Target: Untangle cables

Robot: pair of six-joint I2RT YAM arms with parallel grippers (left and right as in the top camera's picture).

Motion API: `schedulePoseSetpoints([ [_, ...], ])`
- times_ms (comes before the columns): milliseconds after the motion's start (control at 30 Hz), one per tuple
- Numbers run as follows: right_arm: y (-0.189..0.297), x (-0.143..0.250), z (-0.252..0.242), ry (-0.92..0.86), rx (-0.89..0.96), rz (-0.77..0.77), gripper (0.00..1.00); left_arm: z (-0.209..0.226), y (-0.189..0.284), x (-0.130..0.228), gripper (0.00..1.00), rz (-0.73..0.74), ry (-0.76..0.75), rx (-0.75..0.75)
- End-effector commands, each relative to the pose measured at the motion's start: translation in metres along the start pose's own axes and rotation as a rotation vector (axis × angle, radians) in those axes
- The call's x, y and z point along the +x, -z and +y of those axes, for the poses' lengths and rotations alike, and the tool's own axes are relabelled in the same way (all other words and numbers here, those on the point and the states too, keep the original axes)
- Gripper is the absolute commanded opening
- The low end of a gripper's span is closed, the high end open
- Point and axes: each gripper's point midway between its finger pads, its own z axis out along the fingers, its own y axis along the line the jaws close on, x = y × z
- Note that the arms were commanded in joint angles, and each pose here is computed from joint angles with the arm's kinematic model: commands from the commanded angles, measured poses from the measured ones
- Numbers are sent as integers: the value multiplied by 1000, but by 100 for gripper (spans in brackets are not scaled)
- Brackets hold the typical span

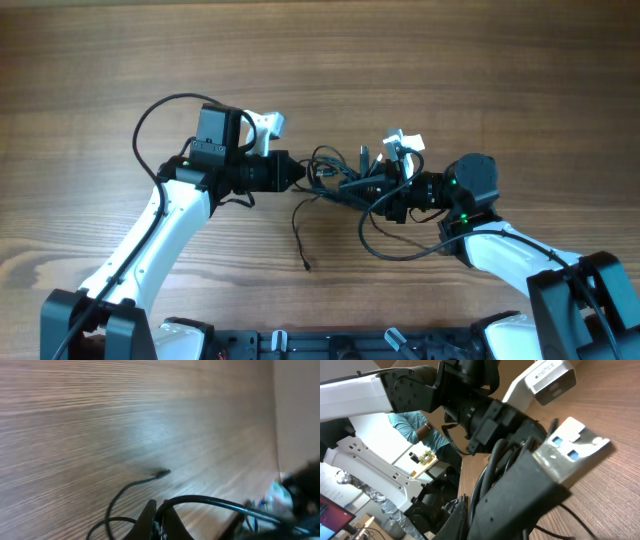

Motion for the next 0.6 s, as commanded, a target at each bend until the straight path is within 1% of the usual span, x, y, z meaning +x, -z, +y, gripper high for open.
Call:
schedulePoseSetpoints([
  [0,1,-3,4,4,-16,2,15,44,5,-14,4,-98,207,-227],
  [133,1,-3,4,3,-16,2,14,62,11,-18,6,-159,326,-323],
  [233,1,-3,4,3,-16,2,14,82,21,-18,8,-203,460,-394],
  [400,1,-3,4,4,-16,2,14,111,41,-18,11,-234,567,-443],
  [467,1,-3,4,4,-16,2,14,123,51,-18,10,-258,646,-450],
  [533,1,-3,4,5,-16,2,14,126,54,-19,5,-268,660,-454],
  [567,1,-3,4,5,-15,2,14,127,54,-19,4,-270,665,-454],
])
